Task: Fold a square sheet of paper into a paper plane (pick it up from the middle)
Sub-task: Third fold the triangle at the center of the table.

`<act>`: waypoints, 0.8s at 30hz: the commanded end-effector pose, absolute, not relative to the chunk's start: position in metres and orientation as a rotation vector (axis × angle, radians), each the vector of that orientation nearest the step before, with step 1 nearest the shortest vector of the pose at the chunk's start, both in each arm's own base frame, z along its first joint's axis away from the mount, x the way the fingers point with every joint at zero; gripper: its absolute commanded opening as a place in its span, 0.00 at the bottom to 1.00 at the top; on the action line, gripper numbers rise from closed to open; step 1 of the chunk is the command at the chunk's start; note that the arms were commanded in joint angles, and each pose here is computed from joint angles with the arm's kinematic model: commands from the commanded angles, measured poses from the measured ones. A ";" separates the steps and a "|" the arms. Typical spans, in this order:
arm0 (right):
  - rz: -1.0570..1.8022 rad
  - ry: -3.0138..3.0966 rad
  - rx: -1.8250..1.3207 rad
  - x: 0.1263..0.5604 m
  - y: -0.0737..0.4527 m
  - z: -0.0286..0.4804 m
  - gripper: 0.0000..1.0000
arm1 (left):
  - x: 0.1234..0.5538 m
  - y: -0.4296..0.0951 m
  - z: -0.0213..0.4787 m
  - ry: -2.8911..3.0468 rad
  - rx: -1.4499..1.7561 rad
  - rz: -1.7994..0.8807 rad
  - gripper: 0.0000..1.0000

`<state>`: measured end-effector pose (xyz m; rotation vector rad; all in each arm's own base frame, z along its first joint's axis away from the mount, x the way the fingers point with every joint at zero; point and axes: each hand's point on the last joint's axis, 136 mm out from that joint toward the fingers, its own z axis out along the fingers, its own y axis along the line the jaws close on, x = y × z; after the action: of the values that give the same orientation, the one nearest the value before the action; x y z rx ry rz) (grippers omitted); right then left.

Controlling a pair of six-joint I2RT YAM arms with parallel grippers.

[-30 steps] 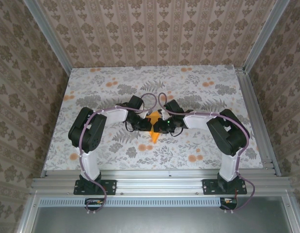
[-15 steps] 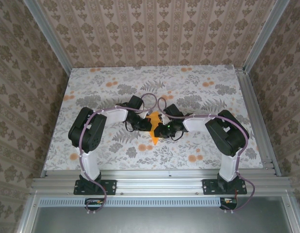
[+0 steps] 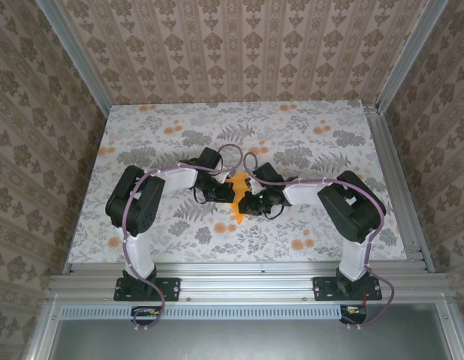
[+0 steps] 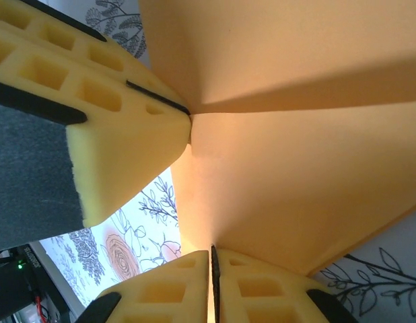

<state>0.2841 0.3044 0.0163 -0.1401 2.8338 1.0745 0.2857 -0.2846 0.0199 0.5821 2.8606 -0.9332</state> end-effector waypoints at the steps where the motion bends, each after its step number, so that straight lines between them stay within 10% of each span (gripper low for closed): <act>1: 0.995 2.899 -0.141 0.268 0.292 0.006 0.14 | 0.276 -0.264 -0.004 2.964 0.567 -0.820 0.05; 24: 0.922 2.964 -0.142 0.255 0.283 -0.016 0.13 | 0.290 -0.281 0.035 2.869 0.544 -0.927 0.16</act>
<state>0.2808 0.3014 0.0136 -0.1511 2.8281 1.0464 0.2846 -0.2852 0.0213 0.5780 2.8666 -0.9455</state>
